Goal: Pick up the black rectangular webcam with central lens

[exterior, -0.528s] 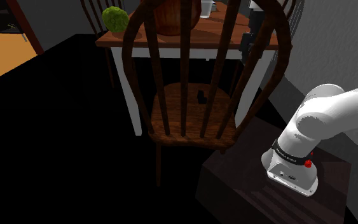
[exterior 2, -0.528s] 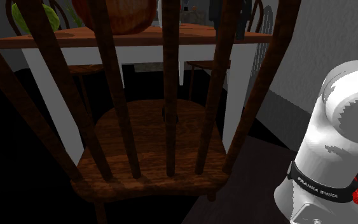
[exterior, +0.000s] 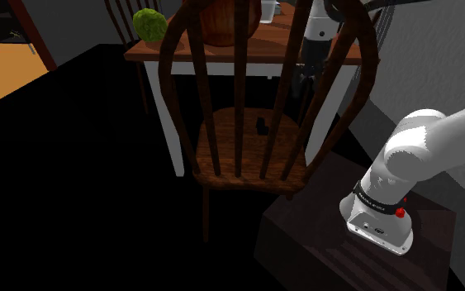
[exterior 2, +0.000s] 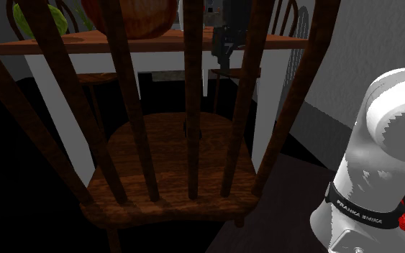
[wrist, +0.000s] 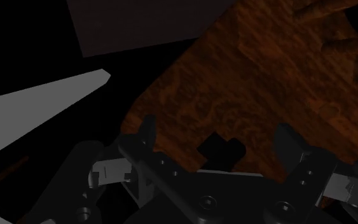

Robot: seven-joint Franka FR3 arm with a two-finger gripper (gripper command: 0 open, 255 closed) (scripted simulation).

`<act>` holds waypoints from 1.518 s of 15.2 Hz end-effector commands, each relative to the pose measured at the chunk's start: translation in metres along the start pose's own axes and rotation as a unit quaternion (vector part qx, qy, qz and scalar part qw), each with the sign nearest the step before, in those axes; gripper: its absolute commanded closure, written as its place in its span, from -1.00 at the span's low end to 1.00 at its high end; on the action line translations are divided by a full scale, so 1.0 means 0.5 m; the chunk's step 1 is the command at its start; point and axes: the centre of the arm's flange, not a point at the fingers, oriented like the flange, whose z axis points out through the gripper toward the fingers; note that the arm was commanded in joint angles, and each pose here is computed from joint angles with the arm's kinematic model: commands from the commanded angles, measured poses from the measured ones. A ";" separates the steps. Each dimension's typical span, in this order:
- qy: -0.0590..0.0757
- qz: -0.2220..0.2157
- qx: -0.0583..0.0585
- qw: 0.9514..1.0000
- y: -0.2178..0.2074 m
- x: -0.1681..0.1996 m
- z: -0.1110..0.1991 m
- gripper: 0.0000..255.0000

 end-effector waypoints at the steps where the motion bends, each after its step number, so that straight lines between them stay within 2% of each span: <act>1: 0.010 0.009 -0.001 1.000 -0.011 0.029 0.040 -1.00; 15: 0.063 0.069 -0.007 0.996 -0.075 0.251 0.303 -1.00; 23: 0.065 0.071 -0.008 0.995 -0.076 0.264 0.386 -1.00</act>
